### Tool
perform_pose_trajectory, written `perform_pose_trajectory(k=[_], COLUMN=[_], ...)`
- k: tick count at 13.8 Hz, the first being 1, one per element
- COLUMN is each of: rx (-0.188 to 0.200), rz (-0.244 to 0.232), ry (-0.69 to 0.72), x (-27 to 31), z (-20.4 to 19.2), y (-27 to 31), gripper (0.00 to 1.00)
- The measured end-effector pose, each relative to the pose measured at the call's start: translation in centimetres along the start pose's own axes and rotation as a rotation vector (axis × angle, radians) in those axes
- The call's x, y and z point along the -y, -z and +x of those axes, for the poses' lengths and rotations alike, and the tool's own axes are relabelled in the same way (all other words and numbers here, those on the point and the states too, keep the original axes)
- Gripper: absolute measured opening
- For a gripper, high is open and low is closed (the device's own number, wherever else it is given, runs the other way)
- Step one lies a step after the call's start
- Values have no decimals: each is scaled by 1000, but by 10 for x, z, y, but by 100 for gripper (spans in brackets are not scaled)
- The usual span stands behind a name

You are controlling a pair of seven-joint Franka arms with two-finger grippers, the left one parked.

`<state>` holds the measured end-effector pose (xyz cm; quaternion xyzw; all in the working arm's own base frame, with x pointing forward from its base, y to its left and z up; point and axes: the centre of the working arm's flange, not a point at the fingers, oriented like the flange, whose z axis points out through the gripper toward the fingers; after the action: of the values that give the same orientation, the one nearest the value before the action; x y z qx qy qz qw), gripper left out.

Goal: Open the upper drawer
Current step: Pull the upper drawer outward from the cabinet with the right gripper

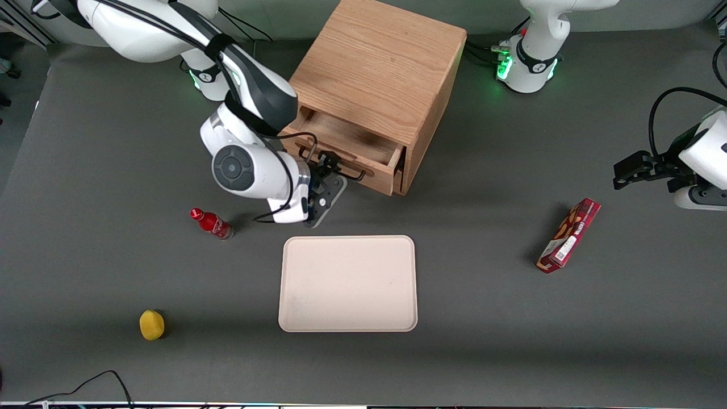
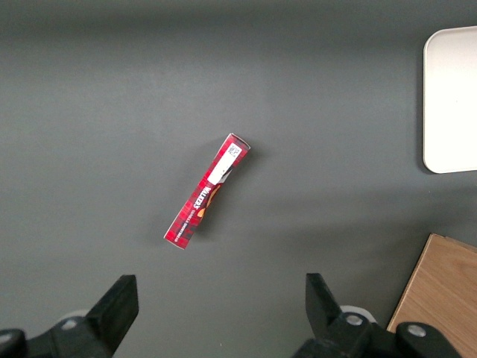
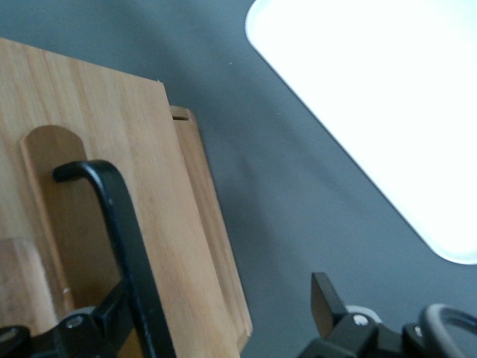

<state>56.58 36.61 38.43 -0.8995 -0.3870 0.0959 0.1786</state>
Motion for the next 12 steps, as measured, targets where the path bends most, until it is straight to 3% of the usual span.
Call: perform_pose_trajectory(k=[6, 9, 12], rx=[-12, -7, -36], rz=[-50, -42, -65], ry=[-55, -42, -33], x=[-73, -99, -131], z=[6, 10, 2], y=[16, 31, 76], gripper=[100, 100, 100])
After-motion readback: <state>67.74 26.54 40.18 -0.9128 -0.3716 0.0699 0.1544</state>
